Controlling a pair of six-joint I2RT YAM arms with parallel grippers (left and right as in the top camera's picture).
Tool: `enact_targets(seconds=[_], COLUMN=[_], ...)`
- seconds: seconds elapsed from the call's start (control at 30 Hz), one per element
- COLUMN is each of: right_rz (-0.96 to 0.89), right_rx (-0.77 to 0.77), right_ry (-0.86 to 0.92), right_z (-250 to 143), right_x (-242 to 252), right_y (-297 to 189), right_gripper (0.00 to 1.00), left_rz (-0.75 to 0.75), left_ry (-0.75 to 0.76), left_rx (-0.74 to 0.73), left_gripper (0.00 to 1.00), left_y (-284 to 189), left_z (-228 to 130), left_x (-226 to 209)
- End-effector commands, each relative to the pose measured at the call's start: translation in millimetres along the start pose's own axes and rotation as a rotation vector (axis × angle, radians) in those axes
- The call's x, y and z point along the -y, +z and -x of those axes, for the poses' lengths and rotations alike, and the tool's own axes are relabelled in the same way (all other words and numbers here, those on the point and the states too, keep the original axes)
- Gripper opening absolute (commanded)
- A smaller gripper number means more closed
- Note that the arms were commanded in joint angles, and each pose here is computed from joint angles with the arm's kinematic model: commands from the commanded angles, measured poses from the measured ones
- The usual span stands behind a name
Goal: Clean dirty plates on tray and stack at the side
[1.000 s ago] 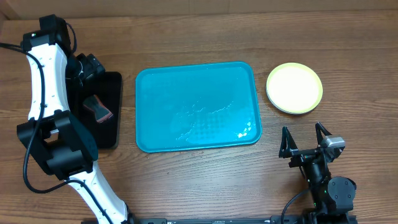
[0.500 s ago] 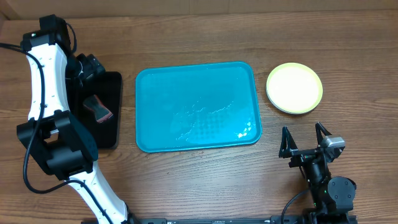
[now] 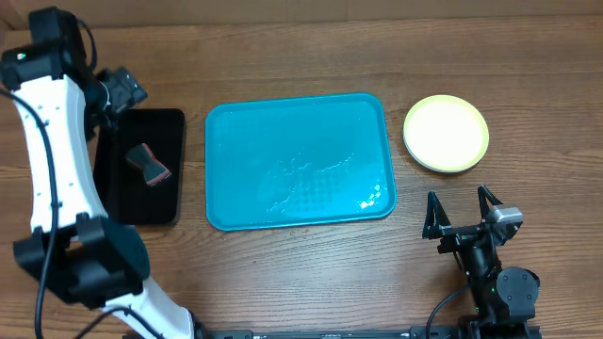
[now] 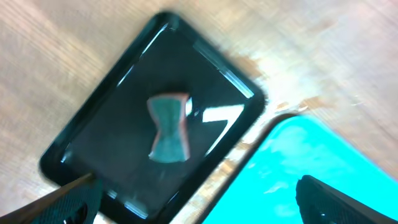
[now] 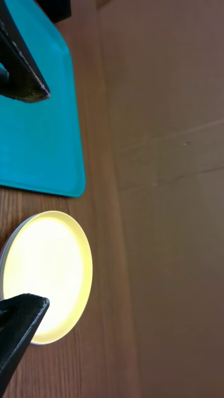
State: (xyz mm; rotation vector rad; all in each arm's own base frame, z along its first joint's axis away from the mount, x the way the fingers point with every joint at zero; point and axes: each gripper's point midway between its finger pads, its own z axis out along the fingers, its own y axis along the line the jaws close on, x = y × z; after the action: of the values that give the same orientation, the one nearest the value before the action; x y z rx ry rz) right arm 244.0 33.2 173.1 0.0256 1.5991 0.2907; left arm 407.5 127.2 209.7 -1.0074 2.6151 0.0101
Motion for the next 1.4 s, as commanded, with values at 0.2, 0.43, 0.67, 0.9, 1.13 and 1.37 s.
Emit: enact_targets(seconds=[0.2,0.43,0.67,0.9,1.13,1.37], right_rz=[-0.012,-0.012,-0.012,-0.012,-0.012,-0.012], right_rx=[0.008,0.008,0.008,0.008,0.008,0.008], right_ry=[-0.004,-0.004,-0.004,-0.004,-0.004,-0.004], right_z=[-1.0,-0.9,-0.9,-1.0,-1.0,-0.9], right_x=[2.9,2.9,2.9,2.9,2.9,2.9], right_y=[-0.1,-0.1,-0.1,-0.1,-0.1,-0.1], right_gripper=[1.0,1.0,1.0,1.0,1.0,1.0], left_rz=[-0.262,-0.35,-0.366,-0.451,-0.567,-0.636], left_ry=[0.413,0.654,0.684,0.734,0.699,0.653], left_rx=[0.154,0.216,0.233,0.431,0.698,0.915], left_gripper=[1.0,1.0,1.0,1.0,1.0,1.0], left_y=[-20.9,-17.8,-16.2,-2.7,-0.2,-4.6], left_z=[-69.5,-155.7,-205.6,-215.3,-218.2,-221.1], left_x=[73.8,78.6,42.2,38.3,37.3,28.7])
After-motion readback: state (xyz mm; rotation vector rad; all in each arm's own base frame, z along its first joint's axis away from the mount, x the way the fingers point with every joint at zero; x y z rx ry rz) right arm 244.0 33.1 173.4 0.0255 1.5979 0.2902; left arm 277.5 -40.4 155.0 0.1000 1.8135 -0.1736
